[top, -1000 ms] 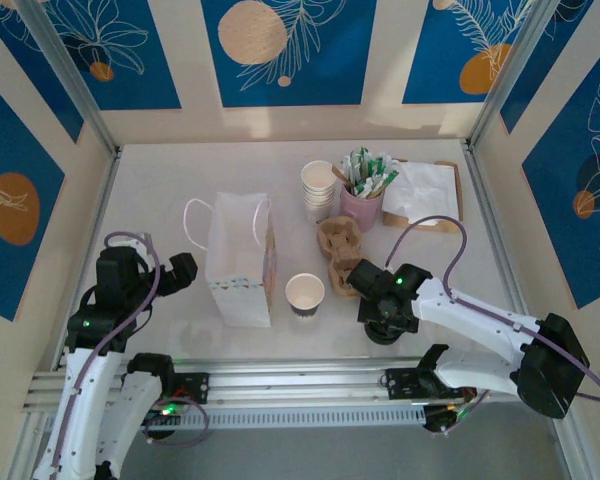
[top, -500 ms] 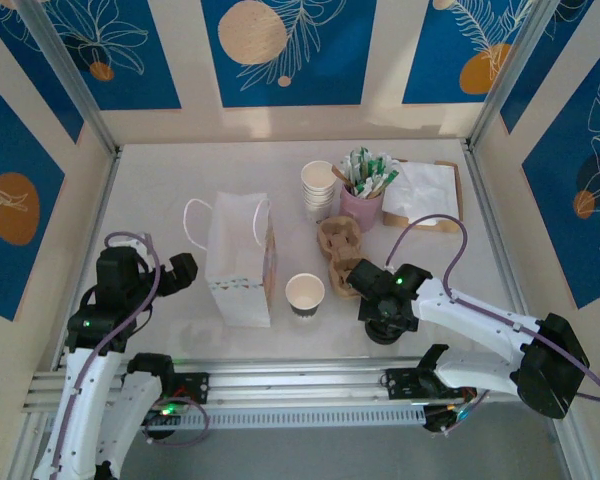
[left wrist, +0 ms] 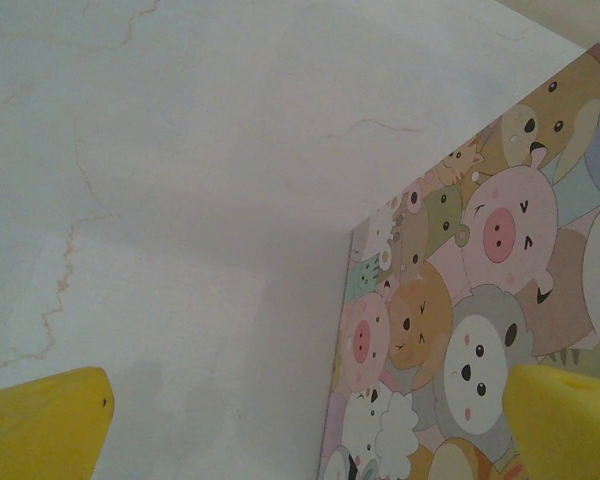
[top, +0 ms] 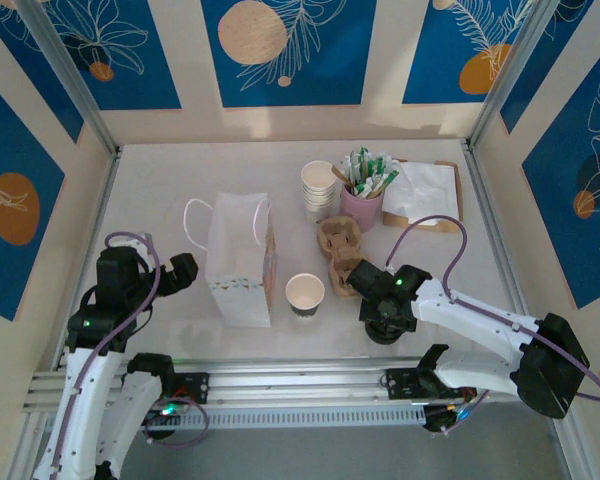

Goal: Pack the takeout coffee

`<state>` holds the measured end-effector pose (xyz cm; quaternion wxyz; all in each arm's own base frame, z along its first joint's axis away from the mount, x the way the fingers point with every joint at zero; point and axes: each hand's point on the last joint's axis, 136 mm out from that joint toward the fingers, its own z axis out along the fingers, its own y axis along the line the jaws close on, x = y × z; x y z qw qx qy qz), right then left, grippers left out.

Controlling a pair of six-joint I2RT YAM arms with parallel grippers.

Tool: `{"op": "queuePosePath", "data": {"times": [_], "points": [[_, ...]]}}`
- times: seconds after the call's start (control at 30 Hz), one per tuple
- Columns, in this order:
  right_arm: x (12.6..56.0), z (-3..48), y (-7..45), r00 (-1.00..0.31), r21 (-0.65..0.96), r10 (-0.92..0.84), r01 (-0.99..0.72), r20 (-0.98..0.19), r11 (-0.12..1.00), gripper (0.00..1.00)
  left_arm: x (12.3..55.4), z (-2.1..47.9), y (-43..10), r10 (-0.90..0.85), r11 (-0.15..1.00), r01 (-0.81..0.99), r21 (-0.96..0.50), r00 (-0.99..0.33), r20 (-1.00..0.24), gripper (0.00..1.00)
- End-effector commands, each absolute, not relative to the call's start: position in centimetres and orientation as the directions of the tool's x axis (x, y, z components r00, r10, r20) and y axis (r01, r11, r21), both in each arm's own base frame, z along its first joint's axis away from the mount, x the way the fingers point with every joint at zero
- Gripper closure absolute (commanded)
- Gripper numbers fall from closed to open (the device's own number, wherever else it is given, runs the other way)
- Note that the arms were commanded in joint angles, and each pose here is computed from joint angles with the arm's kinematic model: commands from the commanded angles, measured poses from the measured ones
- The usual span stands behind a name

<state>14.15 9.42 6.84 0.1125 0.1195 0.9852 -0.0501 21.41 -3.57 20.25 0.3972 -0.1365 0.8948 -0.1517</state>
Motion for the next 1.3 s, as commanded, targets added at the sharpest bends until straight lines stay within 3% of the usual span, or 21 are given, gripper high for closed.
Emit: {"op": "queuePosePath", "data": {"times": [0.0,0.6,1.27], "points": [[14.1,7.1,8.9,-0.939,-0.089,0.236,0.265,-0.249,0.96,0.25,21.6,20.4,-3.6,-0.363,0.916,-0.108,-0.387,-0.637,-0.68,0.0],[14.8,11.0,9.2,-0.904,0.057,0.255,0.251,-0.344,0.966,0.27,21.6,20.4,-3.6,-0.363,0.916,-0.11,-0.385,-0.636,-0.681,0.0],[17.6,17.3,12.8,-0.864,0.208,0.135,0.037,-0.484,0.978,0.28,21.6,20.5,-3.6,-0.361,0.917,-0.109,-0.384,-0.636,-0.682,0.0]]}}
